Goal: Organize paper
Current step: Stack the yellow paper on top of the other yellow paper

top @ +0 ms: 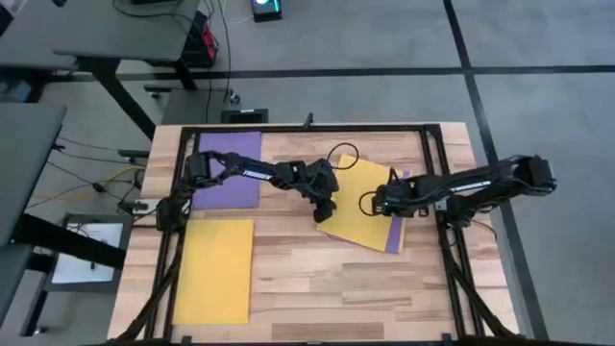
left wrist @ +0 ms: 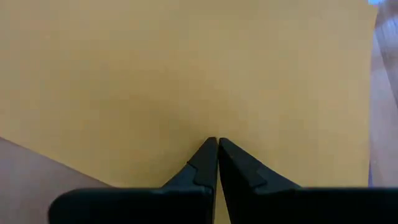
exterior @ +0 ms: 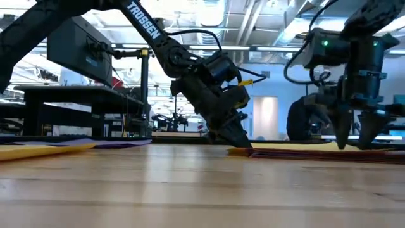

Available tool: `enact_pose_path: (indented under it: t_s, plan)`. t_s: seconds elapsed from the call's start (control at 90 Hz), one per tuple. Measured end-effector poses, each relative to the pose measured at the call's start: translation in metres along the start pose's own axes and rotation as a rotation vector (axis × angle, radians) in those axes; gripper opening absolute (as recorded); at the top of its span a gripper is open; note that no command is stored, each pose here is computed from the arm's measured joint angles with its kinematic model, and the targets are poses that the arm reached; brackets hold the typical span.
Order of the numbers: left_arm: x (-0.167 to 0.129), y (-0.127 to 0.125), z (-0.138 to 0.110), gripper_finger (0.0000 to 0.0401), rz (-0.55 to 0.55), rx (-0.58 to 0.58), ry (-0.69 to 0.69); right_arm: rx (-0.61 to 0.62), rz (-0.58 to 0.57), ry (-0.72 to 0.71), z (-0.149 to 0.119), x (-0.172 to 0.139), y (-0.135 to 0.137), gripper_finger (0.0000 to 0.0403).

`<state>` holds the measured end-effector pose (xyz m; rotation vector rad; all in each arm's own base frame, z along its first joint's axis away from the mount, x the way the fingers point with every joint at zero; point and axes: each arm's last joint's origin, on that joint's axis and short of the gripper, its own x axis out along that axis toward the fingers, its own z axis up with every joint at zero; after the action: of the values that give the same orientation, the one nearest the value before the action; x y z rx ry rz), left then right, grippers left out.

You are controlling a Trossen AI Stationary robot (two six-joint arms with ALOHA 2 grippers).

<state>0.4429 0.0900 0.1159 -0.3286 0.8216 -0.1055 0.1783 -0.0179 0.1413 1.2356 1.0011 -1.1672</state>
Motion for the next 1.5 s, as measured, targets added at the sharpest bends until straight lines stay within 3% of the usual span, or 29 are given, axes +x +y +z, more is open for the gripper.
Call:
enact_pose_path:
  t_s: [0.389,0.678,0.878,1.144,1.356,1.5]
  plan:
    - [0.0,0.0,0.0,0.0,-0.002,-0.006,-0.003,-0.023,0.16,-0.017,0.001,0.0,0.016,0.0155]
    - [0.0,0.0,0.0,0.0,-0.001,-0.006,-0.003,-0.095,0.236,-0.052,0.002,-0.003,0.023,0.0155]
    - [0.0,0.0,0.0,0.0,-0.001,-0.005,-0.003,-0.211,0.349,-0.078,-0.005,-0.007,0.033,0.0155]
    - [0.0,0.0,0.0,0.0,-0.001,-0.005,-0.003,-0.231,0.354,-0.204,-0.01,-0.009,0.035,0.0155]
    - [0.0,0.0,0.0,0.0,-0.014,-0.002,-0.002,-0.399,0.546,-0.275,-0.024,-0.028,0.045,0.0155]
    - [0.0,0.0,0.0,0.0,-0.017,0.012,-0.002,-0.328,0.559,-0.267,-0.024,-0.031,0.044,0.0155]
